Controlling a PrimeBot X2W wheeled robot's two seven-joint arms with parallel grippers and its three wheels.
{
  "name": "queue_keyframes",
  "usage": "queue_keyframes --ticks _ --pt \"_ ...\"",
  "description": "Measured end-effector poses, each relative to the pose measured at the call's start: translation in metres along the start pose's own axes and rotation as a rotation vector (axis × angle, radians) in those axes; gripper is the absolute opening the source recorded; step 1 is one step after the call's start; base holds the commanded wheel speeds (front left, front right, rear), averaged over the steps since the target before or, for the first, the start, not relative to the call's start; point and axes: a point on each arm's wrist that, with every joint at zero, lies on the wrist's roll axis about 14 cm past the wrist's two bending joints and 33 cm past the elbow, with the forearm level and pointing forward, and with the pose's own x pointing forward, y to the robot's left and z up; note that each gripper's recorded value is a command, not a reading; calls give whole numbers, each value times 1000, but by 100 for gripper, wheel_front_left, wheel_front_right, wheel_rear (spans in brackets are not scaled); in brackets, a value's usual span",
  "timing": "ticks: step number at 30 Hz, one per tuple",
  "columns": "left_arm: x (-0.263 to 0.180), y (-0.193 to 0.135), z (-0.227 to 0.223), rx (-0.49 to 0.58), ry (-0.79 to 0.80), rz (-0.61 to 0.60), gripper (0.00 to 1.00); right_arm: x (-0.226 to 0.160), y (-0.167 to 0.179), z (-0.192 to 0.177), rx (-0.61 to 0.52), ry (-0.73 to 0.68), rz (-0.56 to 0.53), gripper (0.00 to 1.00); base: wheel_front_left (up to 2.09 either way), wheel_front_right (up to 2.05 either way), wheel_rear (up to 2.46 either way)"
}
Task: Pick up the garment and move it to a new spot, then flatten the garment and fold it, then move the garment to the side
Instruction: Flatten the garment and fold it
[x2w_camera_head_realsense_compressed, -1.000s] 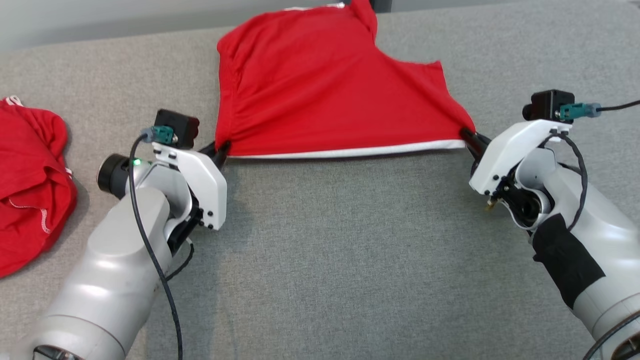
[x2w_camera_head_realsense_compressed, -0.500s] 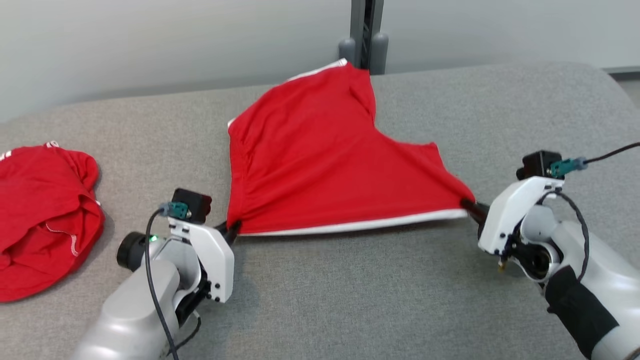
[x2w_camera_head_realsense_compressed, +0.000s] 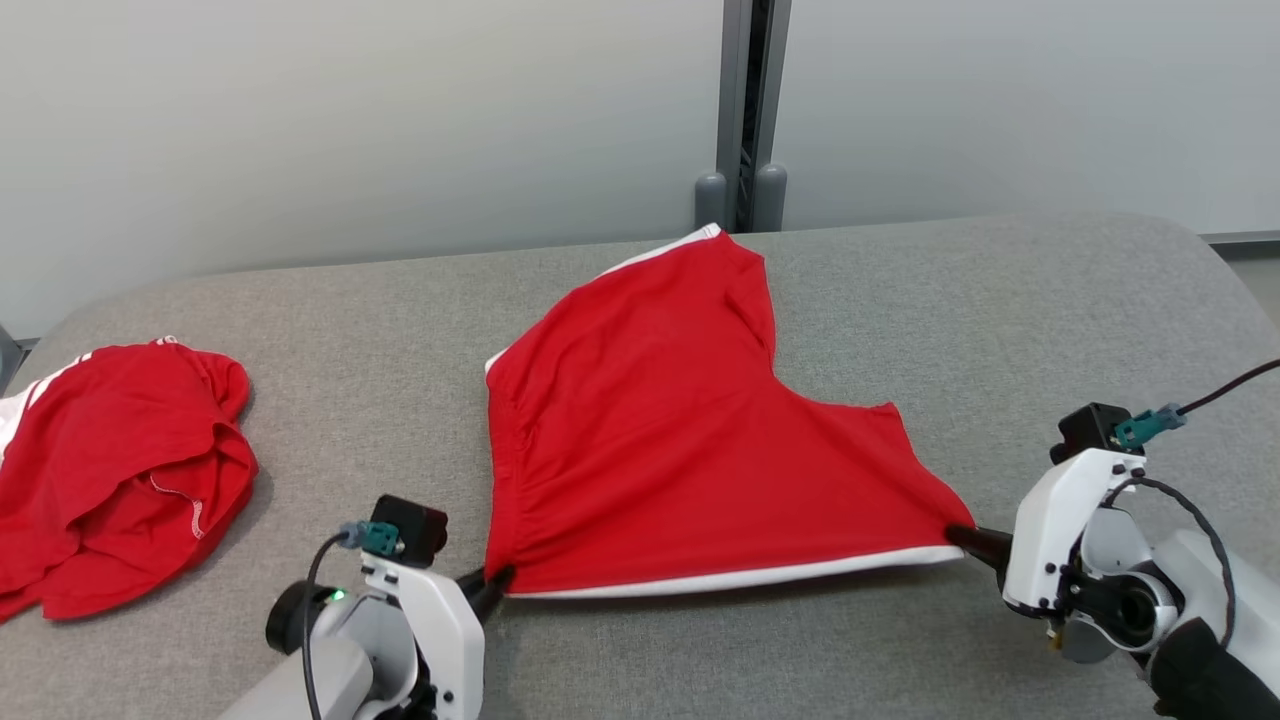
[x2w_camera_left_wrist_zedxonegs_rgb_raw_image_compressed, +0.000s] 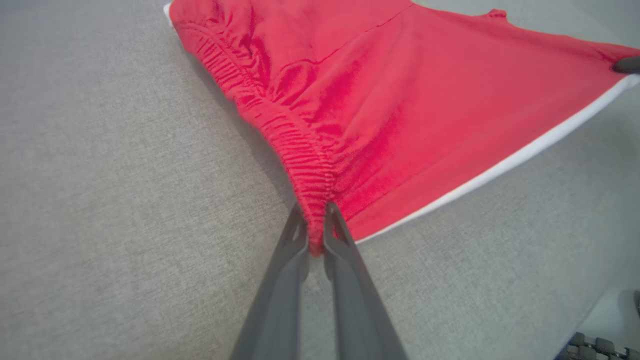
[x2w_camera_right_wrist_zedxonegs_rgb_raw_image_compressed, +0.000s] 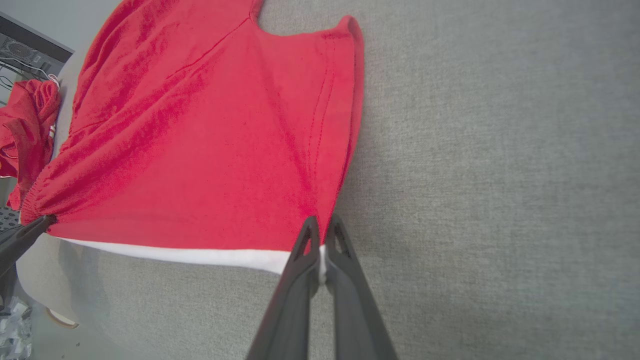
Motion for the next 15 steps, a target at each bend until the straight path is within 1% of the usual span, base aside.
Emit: queue_keyframes --ticks 12,15 --pt "-20 -40 -31 -76 58 -101 0 -29 -15 -34 33 151 30 0 0 0 0" --pt "-27 -48 -34 -77 69 -119 0 -38 -21 -42 48 183 35 0 0 0 0"
